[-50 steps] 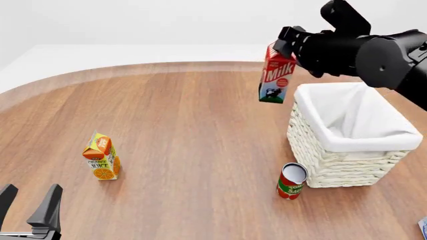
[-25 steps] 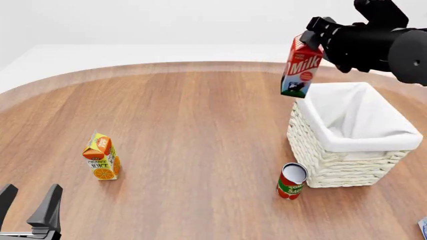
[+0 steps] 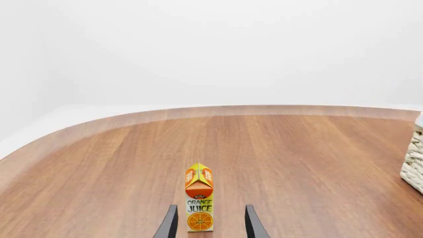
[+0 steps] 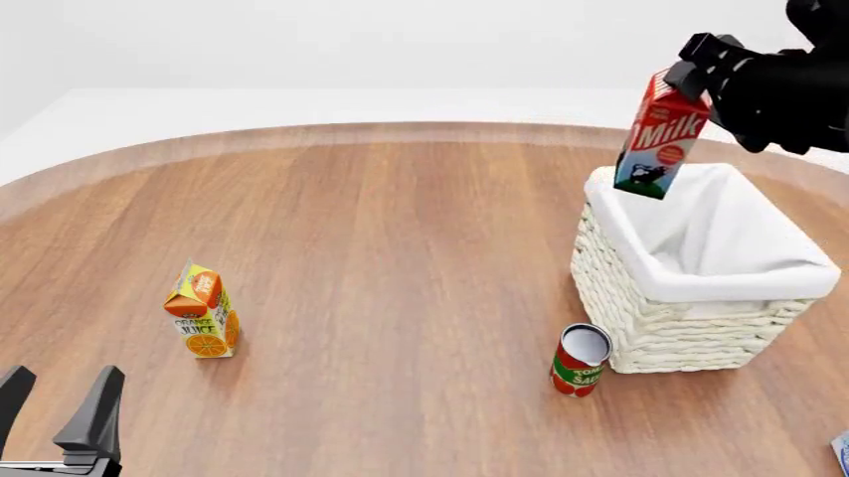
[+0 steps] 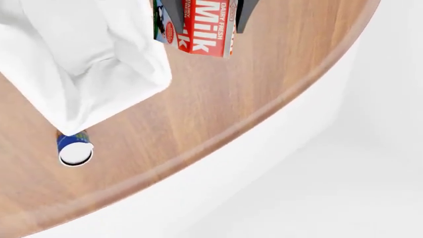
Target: Pick the milk and place it in the basket.
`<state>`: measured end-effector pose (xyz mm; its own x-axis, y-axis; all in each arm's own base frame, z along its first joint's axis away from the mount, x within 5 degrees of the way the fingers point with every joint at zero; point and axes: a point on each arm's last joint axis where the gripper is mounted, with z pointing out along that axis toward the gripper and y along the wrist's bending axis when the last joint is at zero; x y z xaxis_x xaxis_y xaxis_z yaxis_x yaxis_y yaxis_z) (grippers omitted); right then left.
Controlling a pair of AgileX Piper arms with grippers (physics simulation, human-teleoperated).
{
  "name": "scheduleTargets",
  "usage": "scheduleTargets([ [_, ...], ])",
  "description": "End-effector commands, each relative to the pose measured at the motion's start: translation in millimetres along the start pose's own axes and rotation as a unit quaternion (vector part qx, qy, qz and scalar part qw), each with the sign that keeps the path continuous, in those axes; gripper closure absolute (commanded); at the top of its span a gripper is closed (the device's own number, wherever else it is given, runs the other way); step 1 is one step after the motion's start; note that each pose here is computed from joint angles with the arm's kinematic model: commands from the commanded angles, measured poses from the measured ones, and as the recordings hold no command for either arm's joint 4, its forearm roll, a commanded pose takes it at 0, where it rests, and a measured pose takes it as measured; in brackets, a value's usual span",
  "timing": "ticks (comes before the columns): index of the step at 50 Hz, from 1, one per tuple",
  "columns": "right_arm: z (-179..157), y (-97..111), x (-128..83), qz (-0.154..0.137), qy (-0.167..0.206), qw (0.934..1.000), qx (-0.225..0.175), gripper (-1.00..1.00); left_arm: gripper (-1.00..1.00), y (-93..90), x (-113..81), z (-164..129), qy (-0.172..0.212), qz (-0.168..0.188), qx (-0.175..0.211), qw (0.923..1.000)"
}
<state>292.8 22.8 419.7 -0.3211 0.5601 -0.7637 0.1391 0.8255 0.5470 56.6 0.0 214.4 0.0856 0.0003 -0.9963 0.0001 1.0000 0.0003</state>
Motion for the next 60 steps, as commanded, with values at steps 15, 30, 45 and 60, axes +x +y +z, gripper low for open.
scheduleTargets([
  [15,-16,-33,-16,0.030,-0.045,0.9977,0.041,1.00,-1.00,0.0,0.0,0,0.000,0.000,0.000,1.0000],
  [30,-7,-45,-16,0.036,-0.049,0.9965,0.057,1.00,-1.00,0.0,0.0,0,0.000,0.000,0.000,1.0000],
  [45,9,-61,-15,0.039,-0.048,0.9952,0.075,1.00,-1.00,0.0,0.0,0,0.000,0.001,0.000,1.0000],
  [60,13,-73,-14,0.038,-0.048,0.9939,0.092,1.00,-1.00,0.0,0.0,0,0.000,0.000,0.000,1.0000],
])
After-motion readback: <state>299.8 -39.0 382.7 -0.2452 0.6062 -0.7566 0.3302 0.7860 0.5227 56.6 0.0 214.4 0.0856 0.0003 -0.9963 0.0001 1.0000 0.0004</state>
